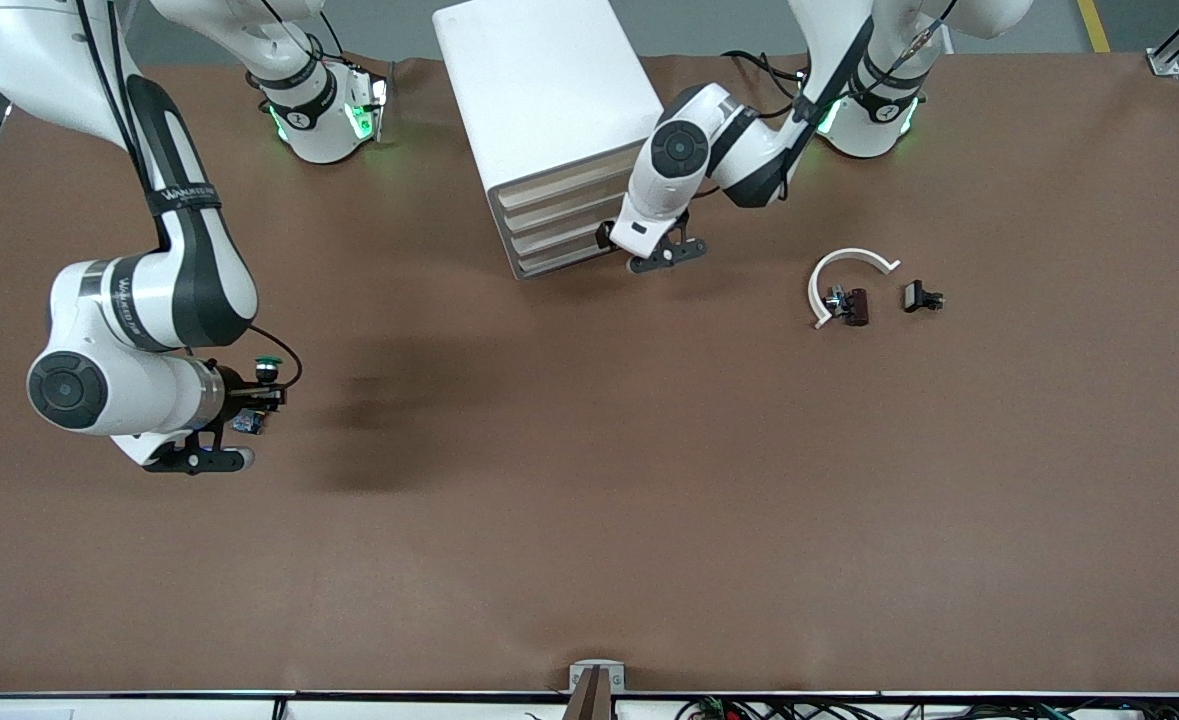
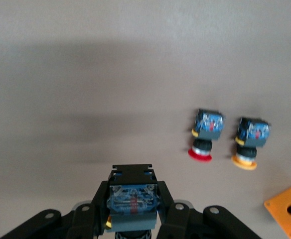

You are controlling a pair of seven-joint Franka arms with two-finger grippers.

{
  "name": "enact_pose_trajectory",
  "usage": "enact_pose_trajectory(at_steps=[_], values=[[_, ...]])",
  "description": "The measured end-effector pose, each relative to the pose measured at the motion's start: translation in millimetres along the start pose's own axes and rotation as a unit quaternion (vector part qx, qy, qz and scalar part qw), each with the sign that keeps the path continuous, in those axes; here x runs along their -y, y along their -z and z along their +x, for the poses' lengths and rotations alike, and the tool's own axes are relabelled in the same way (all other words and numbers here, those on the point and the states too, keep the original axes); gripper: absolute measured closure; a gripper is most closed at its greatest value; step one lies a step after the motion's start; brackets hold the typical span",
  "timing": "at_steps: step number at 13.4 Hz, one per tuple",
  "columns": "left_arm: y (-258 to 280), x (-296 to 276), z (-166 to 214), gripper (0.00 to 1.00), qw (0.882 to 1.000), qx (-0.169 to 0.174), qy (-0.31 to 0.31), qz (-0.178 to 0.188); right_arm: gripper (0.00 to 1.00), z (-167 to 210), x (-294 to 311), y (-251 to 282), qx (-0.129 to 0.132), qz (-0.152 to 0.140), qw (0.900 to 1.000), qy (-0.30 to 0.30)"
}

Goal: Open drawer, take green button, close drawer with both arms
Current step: 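Carry the button toward the other buttons while the left gripper returns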

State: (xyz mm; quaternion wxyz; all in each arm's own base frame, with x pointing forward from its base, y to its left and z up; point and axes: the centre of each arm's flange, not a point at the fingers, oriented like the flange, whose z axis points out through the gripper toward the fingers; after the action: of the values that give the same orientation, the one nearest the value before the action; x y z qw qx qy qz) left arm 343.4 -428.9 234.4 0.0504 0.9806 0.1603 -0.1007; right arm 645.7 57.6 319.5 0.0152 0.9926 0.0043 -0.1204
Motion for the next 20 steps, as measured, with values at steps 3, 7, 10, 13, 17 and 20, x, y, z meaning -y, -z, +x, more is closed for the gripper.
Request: enact_pose_trajectory(at_steps=[3,7,10,13,17,20], values=[[44.9,14.2,79.1,0.00,0.999,-0.048,0.009,-0.003,0.58,19.8,-0.2,-29.6,-0.028,0.001,1.000,0.001],[113.4,52.6,178.6,0.00,0.996,-0.084,0.030,0.004,0.58,37.2,-12.1,-63.7,-0.045,-0.003,0.999,-0.004],[170.1,105.2,249.8,0.00,0.996,-0.086,0.038,0.004,0.58,40.5,-19.9,-74.1,-0.044,-0.003,0.999,-0.009],[237.1,157.1,300.0,0.00,0.995,-0.090,0.041,0.003,0.58,44.2,-27.7,-87.4,-0.044,-0.001,0.999,-0.014],[335.9,204.2,322.5,0.00,0.995,-0.094,0.037,0.004,0.58,41.6,-28.7,-106.7,-0.029,-0.001,0.999,-0.019],[395.8,229.3,315.5,0.00,0.993,-0.120,-0.001,0.002,0.58,36.4,-28.5,-118.5,-0.017,-0.002,1.000,-0.021]])
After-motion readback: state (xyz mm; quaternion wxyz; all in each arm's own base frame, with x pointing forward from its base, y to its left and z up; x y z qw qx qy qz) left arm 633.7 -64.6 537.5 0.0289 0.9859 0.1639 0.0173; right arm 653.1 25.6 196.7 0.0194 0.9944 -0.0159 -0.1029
